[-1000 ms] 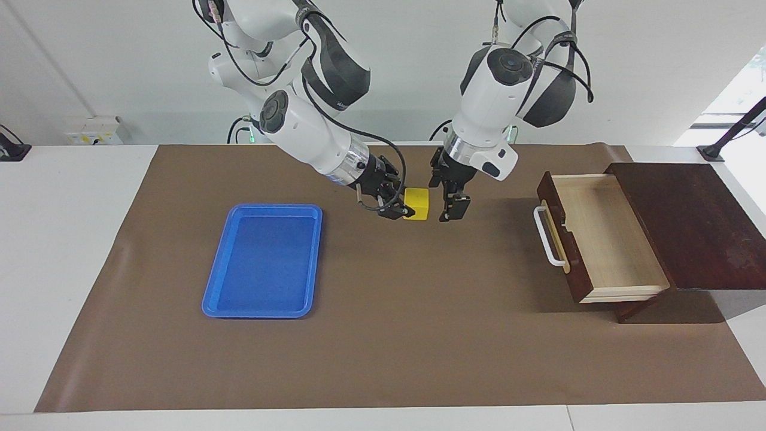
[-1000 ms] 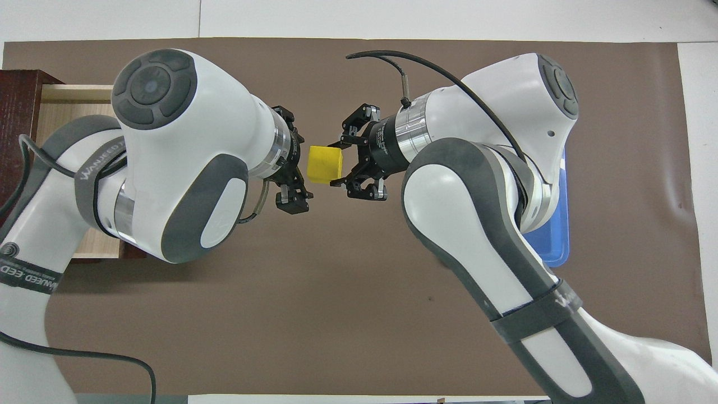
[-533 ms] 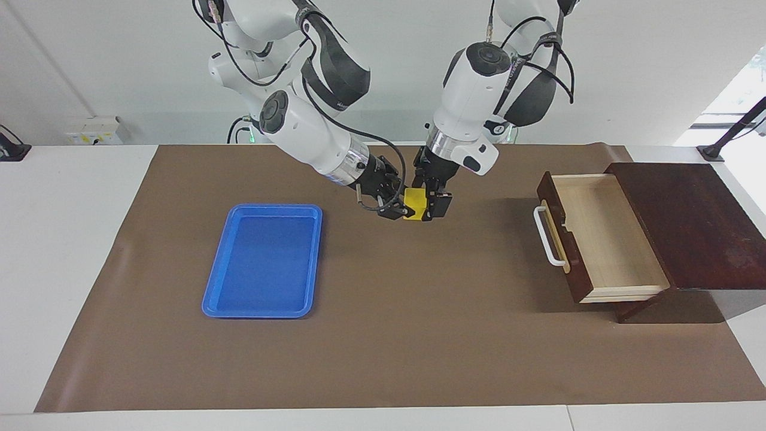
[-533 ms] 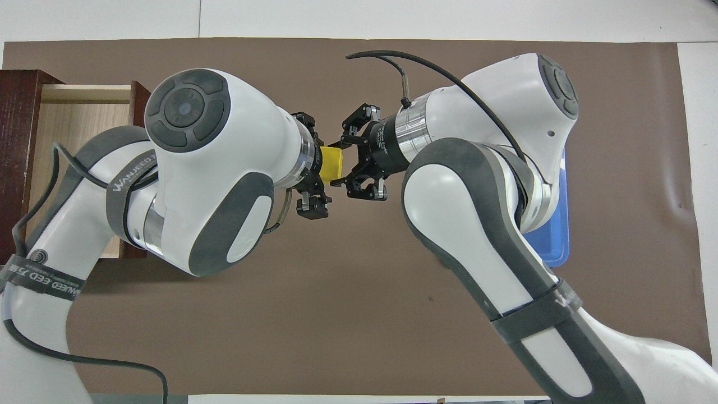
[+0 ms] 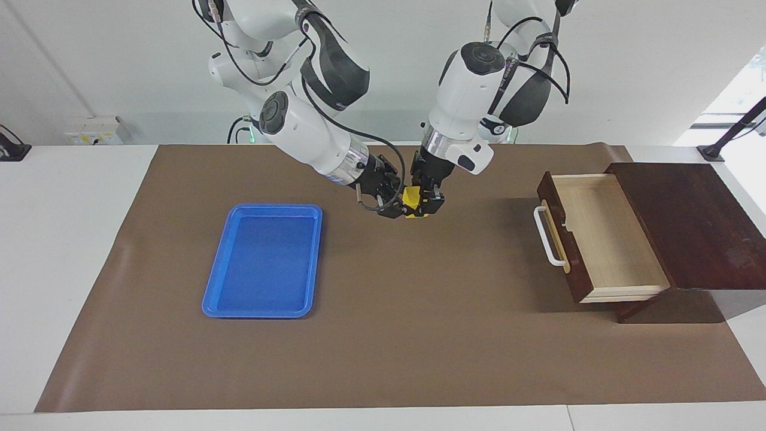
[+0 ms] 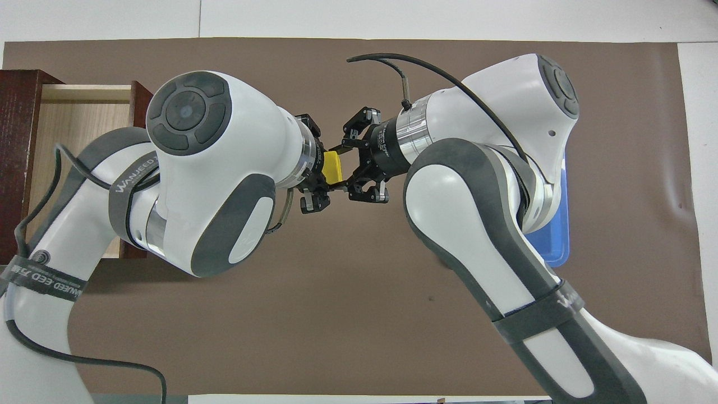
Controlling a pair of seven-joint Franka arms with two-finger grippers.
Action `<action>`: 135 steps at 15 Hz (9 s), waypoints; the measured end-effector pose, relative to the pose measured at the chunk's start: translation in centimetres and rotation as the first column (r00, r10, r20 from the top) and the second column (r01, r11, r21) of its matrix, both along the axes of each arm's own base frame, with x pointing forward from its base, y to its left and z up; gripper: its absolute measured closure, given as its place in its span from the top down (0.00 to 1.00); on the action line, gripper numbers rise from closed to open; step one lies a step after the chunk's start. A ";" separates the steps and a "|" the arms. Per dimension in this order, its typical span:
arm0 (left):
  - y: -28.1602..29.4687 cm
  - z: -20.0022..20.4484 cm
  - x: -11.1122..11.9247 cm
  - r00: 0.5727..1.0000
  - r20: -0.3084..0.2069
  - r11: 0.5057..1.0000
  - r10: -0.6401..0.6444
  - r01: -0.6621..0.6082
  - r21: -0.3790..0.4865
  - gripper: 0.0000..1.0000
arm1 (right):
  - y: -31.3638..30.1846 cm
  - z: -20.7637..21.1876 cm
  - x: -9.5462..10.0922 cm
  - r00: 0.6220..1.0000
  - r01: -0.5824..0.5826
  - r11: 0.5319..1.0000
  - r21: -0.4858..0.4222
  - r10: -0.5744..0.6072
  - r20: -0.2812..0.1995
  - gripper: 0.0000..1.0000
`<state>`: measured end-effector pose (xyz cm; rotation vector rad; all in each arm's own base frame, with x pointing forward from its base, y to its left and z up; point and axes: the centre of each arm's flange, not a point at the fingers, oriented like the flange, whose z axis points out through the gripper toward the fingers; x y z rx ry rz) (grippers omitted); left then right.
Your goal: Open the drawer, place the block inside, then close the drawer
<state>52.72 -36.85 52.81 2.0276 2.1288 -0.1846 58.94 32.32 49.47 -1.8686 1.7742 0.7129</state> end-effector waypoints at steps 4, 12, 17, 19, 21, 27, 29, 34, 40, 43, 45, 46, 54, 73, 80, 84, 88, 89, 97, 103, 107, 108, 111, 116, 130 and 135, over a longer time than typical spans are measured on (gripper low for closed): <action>0.1 0.1 0.1 1.000 0.000 1.000 0.003 -0.003 -0.002 0.56 | 0.0 0.1 0.0 1.000 0.001 1.000 0.002 -0.001 0.001 0.56; 1.3 0.9 0.2 1.000 -0.010 1.000 0.009 -0.009 0.007 0.56 | -1.4 1.2 0.9 0.998 0.058 0.998 0.030 -0.057 -0.028 0.71; 6.1 1.3 1.7 0.999 -0.041 0.998 -0.034 0.036 0.045 0.56 | -7.5 3.5 2.9 0.994 0.096 0.995 0.038 -0.093 -0.060 1.00; 11.5 2.2 3.4 0.997 -0.038 0.995 -0.067 0.069 0.072 0.56 | -12.3 5.1 4.3 0.991 0.118 0.992 0.034 -0.115 -0.063 1.00; 18.8 3.7 5.0 0.997 -0.023 0.990 -0.079 0.082 0.115 0.56 | -18.6 6.9 5.2 0.997 0.079 0.997 0.026 -0.079 -0.018 1.00; 37.6 4.0 6.9 0.999 -0.019 0.982 -0.031 0.034 0.184 0.56 | -29.2 10.3 3.4 0.912 -0.314 0.929 -0.197 0.353 0.209 1.00; 42.0 2.8 6.5 0.999 -0.041 0.983 0.009 -0.002 0.184 0.56 | -31.0 12.1 1.5 0.809 -0.464 0.834 -0.298 0.536 0.241 1.00; 42.1 -3.8 6.1 0.997 -0.066 0.983 0.030 -0.017 0.183 0.56 | -34.8 15.2 -1.7 0.454 -0.709 0.494 -0.503 0.866 0.211 1.00; 40.1 -6.9 4.7 0.999 -0.054 0.982 0.004 0.007 0.191 0.56 | -38.0 17.1 -3.5 0.028 -0.795 0.071 -0.602 0.996 0.080 1.00; 39.2 -7.3 3.9 0.998 -0.049 0.980 -0.025 0.035 0.194 0.71 | -38.9 17.5 -6.1 -0.013 -0.806 0.034 -0.590 0.997 0.075 1.00; 38.6 -6.6 3.8 0.999 -0.039 0.980 -0.039 0.046 0.195 0.91 | -38.9 17.2 -7.8 -0.018 -0.814 0.032 -0.580 0.997 0.080 1.00; 38.4 -5.9 3.9 0.999 -0.031 0.979 -0.044 0.049 0.196 1.00 | -38.9 16.8 -8.3 -0.021 -0.812 0.030 -0.583 0.997 0.080 1.00; 30.5 -1.0 3.8 0.999 -0.036 0.980 -0.041 0.047 0.193 1.00 | -38.9 13.1 -6.6 -0.031 -0.790 0.001 -0.613 0.999 0.042 1.00; 39.6 -7.0 4.0 0.996 -0.064 0.930 -0.062 0.081 0.360 1.00 | -39.3 11.6 -5.7 -0.005 -0.801 0.021 -0.599 0.999 0.042 1.00; 44.1 -7.0 3.6 0.997 -0.071 0.930 -0.032 0.056 0.364 1.00 | -40.1 11.8 -5.8 0.009 -0.797 0.032 -0.603 0.999 0.041 1.00; 44.6 -6.9 3.5 0.994 -0.080 0.926 -0.069 0.094 0.365 1.00 | -40.0 11.8 -5.8 0.008 -0.797 0.031 -0.603 0.999 0.040 1.00; 43.9 -3.8 3.5 0.957 -0.129 0.893 -0.261 0.290 0.344 1.00 | -39.7 11.8 -5.8 0.003 -0.797 0.026 -0.603 0.999 0.040 1.00; 43.5 -2.2 3.3 0.933 -0.141 0.875 -0.331 0.360 0.324 1.00 | -39.7 11.8 -5.8 0.003 -0.797 0.026 -0.603 0.999 0.040 1.00; 36.9 3.4 -0.1 0.334 -0.127 0.324 -0.934 0.941 0.094 1.00 | -39.8 11.7 -5.8 0.004 -0.800 0.028 -0.600 0.999 0.041 1.00; 36.3 4.6 -0.5 0.124 -0.093 0.117 -0.988 0.990 0.079 1.00 | -39.5 11.6 -5.8 -0.001 -0.800 0.023 -0.599 0.999 0.041 1.00; 35.0 4.5 -0.7 0.044 -0.087 0.040 -0.995 0.998 0.052 1.00 | -39.2 11.7 -5.7 -0.007 -0.797 0.018 -0.604 0.999 0.040 1.00; 34.7 4.2 -0.7 0.032 -0.089 0.029 -0.996 0.999 0.039 1.00 | -39.2 11.7 -5.7 -0.007 -0.797 0.018 -0.604 0.999 0.040 1.00; 34.6 3.1 -0.3 0.003 -0.088 0.002 -0.996 1.000 0.013 1.00 | -39.2 11.7 -5.7 -0.007 -0.796 0.018 -0.605 0.999 0.040 1.00; 33.0 2.9 -0.2 -0.040 -0.085 -0.041 -0.996 0.999 0.009 1.00 | -39.2 11.8 -5.6 -0.008 -0.792 0.018 -0.610 0.999 0.039 1.00; 31.8 3.5 1.2 -0.098 -0.073 -0.098 -0.993 0.995 0.009 1.00 | -37.8 11.7 -5.2 -0.035 -0.785 -0.004 -0.620 0.999 0.038 1.00; 31.7 3.8 1.3 -0.099 -0.073 -0.100 -0.992 0.995 0.016 1.00 | -38.0 11.6 -5.3 -0.032 -0.786 -0.002 -0.619 0.999 0.038 1.00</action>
